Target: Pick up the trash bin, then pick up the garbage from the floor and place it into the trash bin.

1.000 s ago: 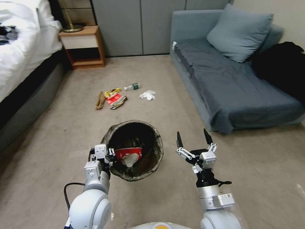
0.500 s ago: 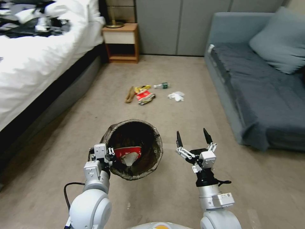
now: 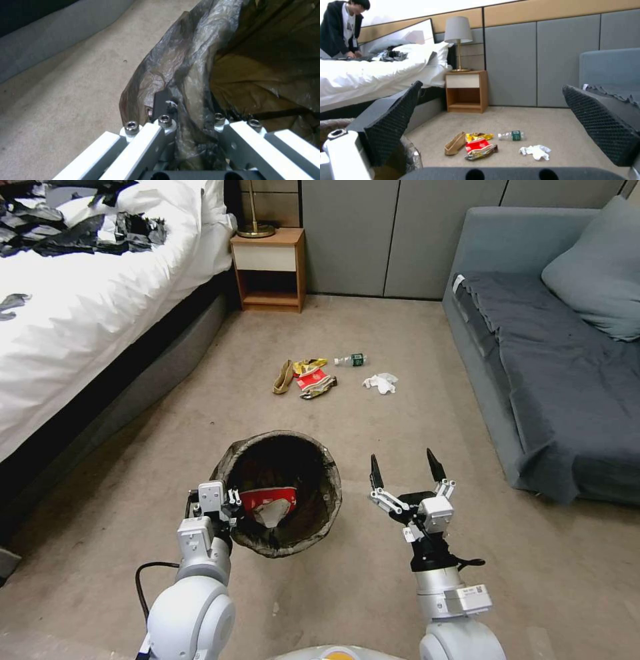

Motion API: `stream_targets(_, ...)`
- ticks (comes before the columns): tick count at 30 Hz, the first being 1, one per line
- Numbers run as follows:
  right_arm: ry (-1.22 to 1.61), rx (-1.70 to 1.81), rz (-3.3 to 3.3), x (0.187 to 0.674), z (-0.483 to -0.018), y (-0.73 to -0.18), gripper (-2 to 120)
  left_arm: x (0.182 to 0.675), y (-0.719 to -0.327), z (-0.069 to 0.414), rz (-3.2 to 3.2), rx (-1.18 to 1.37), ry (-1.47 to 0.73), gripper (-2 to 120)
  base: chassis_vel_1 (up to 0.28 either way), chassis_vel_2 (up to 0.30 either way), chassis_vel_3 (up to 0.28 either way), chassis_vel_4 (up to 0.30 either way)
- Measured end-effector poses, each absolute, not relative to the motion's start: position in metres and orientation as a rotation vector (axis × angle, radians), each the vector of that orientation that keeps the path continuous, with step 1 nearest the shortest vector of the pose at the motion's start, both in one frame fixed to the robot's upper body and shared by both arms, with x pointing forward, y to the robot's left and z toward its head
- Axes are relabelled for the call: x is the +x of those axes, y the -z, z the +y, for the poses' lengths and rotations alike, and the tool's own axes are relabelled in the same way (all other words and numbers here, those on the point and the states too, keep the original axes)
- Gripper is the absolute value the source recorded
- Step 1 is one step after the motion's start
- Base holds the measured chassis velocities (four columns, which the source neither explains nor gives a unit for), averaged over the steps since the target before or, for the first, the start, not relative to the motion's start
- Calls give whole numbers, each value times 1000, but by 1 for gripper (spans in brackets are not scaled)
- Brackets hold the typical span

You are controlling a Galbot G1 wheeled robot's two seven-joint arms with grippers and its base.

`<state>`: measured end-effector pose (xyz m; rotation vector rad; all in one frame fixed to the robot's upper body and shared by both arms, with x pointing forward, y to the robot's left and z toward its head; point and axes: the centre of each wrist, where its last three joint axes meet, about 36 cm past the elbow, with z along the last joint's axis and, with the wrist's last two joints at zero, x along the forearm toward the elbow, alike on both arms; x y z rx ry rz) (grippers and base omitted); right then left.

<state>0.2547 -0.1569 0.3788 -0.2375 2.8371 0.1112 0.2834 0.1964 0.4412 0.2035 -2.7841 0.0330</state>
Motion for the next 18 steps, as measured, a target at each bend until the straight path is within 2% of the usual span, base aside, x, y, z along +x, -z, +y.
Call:
stream_targets(8,-110,-231,2837,254,-158,-379,100,283,-442,197,-2786,203,-31,2,-89,83,76,-89)
stream_targets(18,-113,-216,2835,255,-158,-380,100,283,-443,197,-2791,205,-30,2,-231,226,222,-226)
